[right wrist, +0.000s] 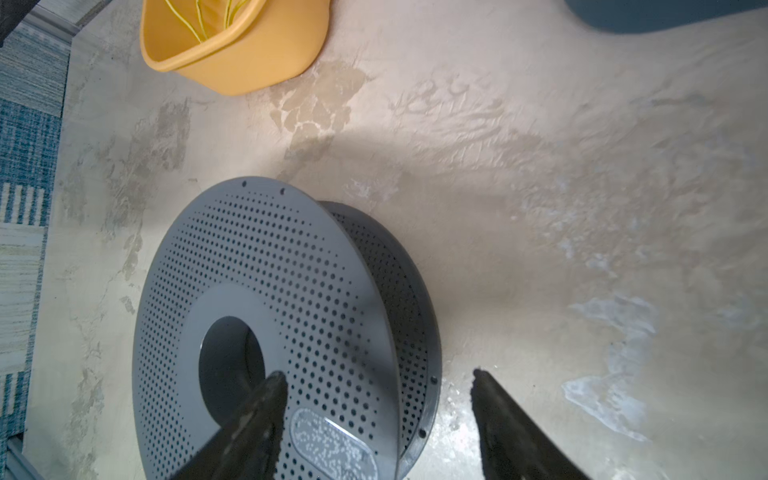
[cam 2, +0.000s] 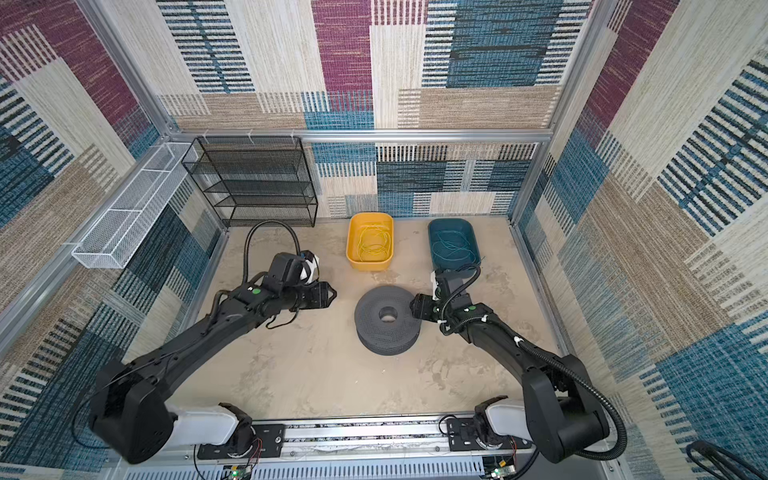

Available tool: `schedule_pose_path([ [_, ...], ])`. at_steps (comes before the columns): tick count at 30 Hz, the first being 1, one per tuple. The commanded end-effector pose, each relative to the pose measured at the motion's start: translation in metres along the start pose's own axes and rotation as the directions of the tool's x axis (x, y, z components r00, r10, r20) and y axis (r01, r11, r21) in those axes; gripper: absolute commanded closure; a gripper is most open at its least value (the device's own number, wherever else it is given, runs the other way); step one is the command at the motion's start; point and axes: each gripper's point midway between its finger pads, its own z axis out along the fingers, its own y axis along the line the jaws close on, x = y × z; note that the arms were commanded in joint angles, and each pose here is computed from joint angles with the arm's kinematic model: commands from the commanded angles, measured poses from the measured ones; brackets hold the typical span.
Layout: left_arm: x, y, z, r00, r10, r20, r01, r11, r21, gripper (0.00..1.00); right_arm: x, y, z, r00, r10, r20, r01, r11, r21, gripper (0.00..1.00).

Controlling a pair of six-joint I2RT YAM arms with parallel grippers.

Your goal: Wrap the cables

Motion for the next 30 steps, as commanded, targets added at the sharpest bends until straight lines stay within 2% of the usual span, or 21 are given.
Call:
schedule_pose_path([
  [1, 0.013, 0.016, -0.012, 0.999, -0.038, 0.015, 0.039, 0.998, -0.055, 0.39, 0.006, 0.018, 0.001, 0.999, 0.054, -0.005, -0.054, 0.992, -0.116, 0.31],
  [8, 0.01, 0.023, -0.029, 0.998, -0.025, 0.05, 0.03, 0.995, -0.098, 0.4, 0.028, 0.042, 0.016, 0.996, 0.075, -0.053, -0.083, 0.983, -0.164, 0.34],
  [13, 0.004, 0.043, -0.047, 0.992, -0.045, 0.119, 0.069, 0.976, -0.207, 0.42, 0.036, 0.075, 0.036, 0.995, 0.043, -0.092, -0.059, 0.981, -0.183, 0.35],
  [17, -0.001, 0.044, -0.062, 0.983, -0.029, 0.184, 0.066, 0.977, -0.202, 0.42, 0.05, 0.105, 0.051, 0.992, 0.03, -0.124, -0.056, 0.975, -0.214, 0.35],
  [22, 0.0, 0.044, -0.07, 0.984, -0.021, 0.178, 0.059, 0.976, -0.21, 0.42, 0.061, 0.135, 0.063, 0.984, -0.021, -0.175, -0.023, 0.97, -0.242, 0.35],
  [24, 0.0, 0.046, -0.075, 0.984, -0.021, 0.178, 0.061, 0.972, -0.226, 0.42, 0.055, 0.135, 0.061, 0.986, -0.03, -0.165, -0.005, 0.978, -0.207, 0.36],
  [27, -0.001, 0.049, -0.087, 0.98, -0.022, 0.196, 0.071, 0.967, -0.247, 0.42, 0.033, 0.122, 0.044, 0.992, -0.061, -0.11, 0.053, 0.996, -0.077, 0.3],
  [30, -0.001, 0.048, -0.098, 0.98, -0.04, 0.196, 0.088, 0.965, -0.246, 0.41, 0.024, 0.118, 0.025, 0.984, -0.104, -0.143, 0.106, 0.994, 0.006, 0.27],
])
